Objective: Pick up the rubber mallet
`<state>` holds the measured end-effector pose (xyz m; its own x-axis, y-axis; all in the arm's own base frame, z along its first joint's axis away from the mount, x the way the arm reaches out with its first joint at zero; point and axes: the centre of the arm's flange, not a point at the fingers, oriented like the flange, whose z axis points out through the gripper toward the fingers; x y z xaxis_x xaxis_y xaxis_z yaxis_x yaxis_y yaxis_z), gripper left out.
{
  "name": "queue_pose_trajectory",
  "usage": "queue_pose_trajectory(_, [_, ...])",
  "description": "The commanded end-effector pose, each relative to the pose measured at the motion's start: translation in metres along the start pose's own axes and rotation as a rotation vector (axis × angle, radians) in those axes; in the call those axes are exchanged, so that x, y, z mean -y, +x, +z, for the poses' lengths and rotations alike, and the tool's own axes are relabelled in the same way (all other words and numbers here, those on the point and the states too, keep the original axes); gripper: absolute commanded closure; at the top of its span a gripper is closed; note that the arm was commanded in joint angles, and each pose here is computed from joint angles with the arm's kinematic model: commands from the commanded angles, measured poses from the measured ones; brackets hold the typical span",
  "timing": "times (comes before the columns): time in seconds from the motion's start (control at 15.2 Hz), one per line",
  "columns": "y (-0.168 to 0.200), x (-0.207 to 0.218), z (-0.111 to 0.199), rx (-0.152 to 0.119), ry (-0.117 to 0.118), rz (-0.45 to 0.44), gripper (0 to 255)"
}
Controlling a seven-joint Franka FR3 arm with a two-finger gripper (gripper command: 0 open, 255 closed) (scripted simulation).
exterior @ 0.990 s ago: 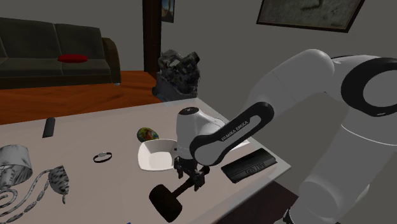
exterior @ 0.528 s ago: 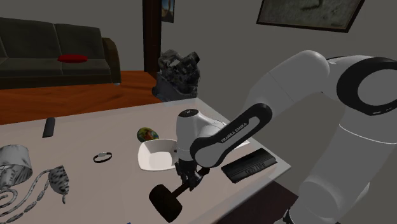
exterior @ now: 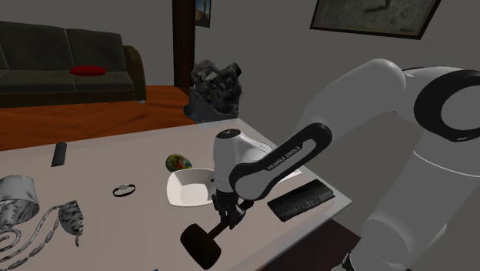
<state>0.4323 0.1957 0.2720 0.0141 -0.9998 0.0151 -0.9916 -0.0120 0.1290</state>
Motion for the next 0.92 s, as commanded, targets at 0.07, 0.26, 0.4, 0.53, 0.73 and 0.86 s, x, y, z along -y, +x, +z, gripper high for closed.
queue_pose_trajectory(0.07, [0.000,-0.002,-0.015,0.000,-0.001,0.000,255])
queue_pose_trajectory(0.26, [0.001,-0.004,-0.031,0.000,-0.001,0.000,255])
queue_pose_trajectory(0.4, [0.001,-0.005,-0.041,0.000,-0.001,0.000,255])
queue_pose_trajectory(0.53, [0.001,-0.007,-0.052,0.000,-0.001,0.000,255])
queue_pose_trajectory(0.73, [0.001,-0.009,-0.068,0.000,-0.001,0.000,255])
queue_pose_trajectory(0.86, [0.001,-0.009,-0.068,0.000,-0.001,0.000,255])
